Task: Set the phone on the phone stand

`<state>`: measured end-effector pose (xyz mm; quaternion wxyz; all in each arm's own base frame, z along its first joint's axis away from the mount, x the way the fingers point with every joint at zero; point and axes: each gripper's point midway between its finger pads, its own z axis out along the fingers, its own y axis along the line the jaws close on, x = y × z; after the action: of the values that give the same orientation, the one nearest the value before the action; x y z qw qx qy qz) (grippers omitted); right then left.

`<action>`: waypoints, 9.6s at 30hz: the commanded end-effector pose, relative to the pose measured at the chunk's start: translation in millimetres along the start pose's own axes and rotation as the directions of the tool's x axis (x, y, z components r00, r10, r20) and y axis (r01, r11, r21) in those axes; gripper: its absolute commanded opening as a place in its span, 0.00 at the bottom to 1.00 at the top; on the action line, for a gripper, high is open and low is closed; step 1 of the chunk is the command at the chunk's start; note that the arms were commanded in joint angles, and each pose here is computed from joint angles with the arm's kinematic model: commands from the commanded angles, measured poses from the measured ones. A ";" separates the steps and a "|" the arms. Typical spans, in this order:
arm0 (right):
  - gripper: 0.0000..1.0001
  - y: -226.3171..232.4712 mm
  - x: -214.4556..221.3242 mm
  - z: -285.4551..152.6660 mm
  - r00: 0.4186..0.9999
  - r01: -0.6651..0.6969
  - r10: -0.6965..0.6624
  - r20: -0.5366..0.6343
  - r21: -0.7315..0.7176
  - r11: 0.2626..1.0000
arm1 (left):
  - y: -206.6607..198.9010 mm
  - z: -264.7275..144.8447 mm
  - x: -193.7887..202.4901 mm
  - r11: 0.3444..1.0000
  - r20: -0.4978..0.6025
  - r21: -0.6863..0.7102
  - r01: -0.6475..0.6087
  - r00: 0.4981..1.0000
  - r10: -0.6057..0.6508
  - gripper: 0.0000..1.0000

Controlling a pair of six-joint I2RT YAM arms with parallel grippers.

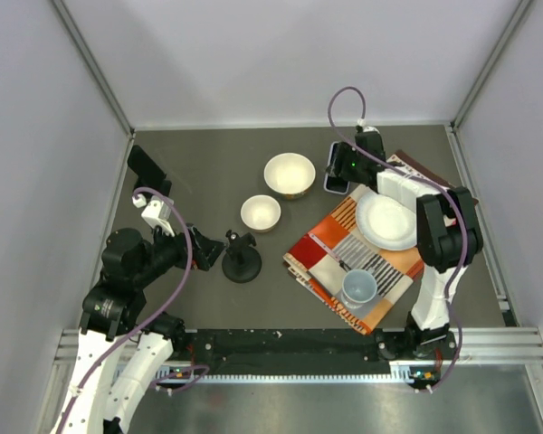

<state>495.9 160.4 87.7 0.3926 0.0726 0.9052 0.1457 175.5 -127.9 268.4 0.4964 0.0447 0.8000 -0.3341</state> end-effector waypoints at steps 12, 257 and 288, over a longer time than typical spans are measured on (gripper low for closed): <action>0.00 74.9 -97.7 -135.0 0.837 0.226 0.031 0.546 -0.397 0.890 | -45.8 -6.3 -43.8 0.981 0.112 0.185 -0.061 0.993 0.041 0.98; 0.00 246.2 131.7 -416.8 0.451 0.658 -0.532 0.717 -0.669 -0.344 | 33.7 34.9 64.2 0.970 -0.087 -0.243 0.007 0.996 -0.029 0.34; 0.00 296.6 142.4 -395.5 0.525 0.641 -0.488 0.698 -0.701 -0.312 | 39.4 23.4 45.6 0.967 0.014 -0.255 -0.013 1.000 0.017 0.40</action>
<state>121.5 385.3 306.8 0.3582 -0.6439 0.4959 0.4595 179.9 -117.9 191.3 0.4852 -0.0262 0.8475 -0.2137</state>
